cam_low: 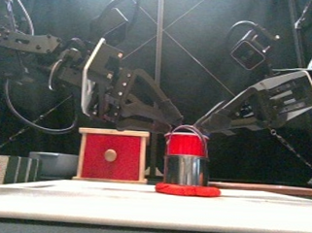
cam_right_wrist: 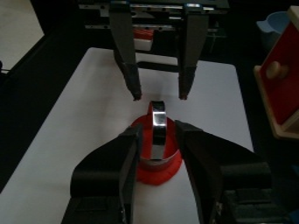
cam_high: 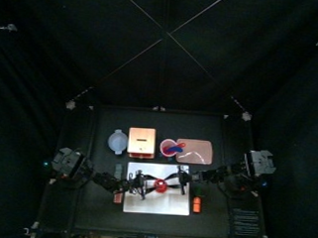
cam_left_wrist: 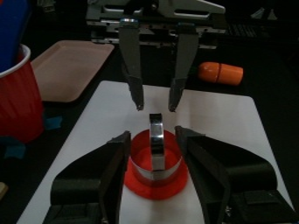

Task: Get the cutter from the drawer then cut the dough then place the extra dough in the bowl
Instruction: Cut the dough

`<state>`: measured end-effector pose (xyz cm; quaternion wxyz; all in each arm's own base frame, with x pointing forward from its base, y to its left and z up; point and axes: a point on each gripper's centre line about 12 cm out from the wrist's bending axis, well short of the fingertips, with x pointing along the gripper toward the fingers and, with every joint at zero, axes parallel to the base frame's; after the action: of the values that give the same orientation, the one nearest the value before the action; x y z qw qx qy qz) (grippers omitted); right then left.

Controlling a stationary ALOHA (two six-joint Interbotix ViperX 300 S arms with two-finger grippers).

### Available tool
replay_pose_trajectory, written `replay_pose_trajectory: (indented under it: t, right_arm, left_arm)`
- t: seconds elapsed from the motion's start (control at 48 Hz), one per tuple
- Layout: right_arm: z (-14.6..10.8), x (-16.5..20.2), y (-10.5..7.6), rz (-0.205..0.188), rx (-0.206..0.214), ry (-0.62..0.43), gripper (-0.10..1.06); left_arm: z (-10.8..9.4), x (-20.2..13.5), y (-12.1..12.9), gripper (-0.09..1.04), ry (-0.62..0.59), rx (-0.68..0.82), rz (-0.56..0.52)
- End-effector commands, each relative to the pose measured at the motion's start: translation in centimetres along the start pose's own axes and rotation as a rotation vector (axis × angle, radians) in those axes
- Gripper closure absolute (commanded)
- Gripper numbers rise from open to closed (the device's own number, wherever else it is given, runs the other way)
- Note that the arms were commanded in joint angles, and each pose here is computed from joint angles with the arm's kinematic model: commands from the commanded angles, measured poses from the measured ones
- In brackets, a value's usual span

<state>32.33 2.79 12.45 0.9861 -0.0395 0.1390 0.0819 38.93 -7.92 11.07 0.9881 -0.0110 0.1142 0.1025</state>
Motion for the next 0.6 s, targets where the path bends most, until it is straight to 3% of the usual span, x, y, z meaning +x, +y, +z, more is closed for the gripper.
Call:
replay_pose_trajectory:
  t: [0.021,0.25,0.604]
  right_arm:
    - [0.8,0.4,-0.4,-0.006,-0.006,-0.033,0.23]
    - [0.2,0.8,-0.9,-0.017,-0.001,-0.014,0.23]
    - [-0.1,1.2,-0.2,0.025,-0.024,-0.005,0.22]
  left_arm:
    - [0.8,0.4,-0.2,0.13,-0.022,-0.011,-0.002]
    - [-0.3,0.8,0.0,0.13,0.002,-0.001,0.008]
    - [-0.6,1.2,0.0,0.13,0.001,0.016,0.007]
